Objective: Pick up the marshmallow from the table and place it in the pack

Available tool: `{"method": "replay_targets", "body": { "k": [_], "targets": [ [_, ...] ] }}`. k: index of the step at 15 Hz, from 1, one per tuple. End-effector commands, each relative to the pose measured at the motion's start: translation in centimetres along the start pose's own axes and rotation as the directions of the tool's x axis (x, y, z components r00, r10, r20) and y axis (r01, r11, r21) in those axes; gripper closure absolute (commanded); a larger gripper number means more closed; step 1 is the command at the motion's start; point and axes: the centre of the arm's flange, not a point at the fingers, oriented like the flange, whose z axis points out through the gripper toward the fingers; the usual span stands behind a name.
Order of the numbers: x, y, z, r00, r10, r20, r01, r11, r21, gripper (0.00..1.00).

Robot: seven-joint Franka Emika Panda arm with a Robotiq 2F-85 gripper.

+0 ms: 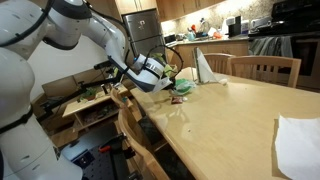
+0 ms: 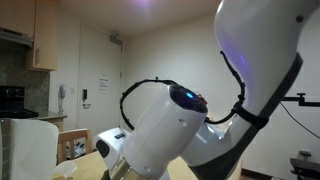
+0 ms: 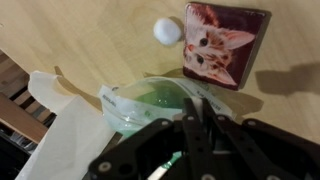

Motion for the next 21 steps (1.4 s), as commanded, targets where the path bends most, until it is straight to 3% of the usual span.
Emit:
{"method": "replay_targets", "body": {
  "k": [1, 6, 19, 21],
  "targets": [
    [-0.8, 0.3, -0.6, 0.999, -0.012, 0.035, 0.012, 1.0, 0.009, 0.91],
    [-1.1, 0.9, 1.0, 0.999, -0.002, 0.04, 0.003, 1.0, -0.027, 0.9],
    [0.6, 2.0, 5.2, 0.996, -0.038, -0.081, 0.035, 0.999, -0.03, 0.9],
    [0.3, 1.2, 4.4, 0.999, -0.025, -0.038, 0.023, 0.999, -0.035, 0.9]
  ]
}}
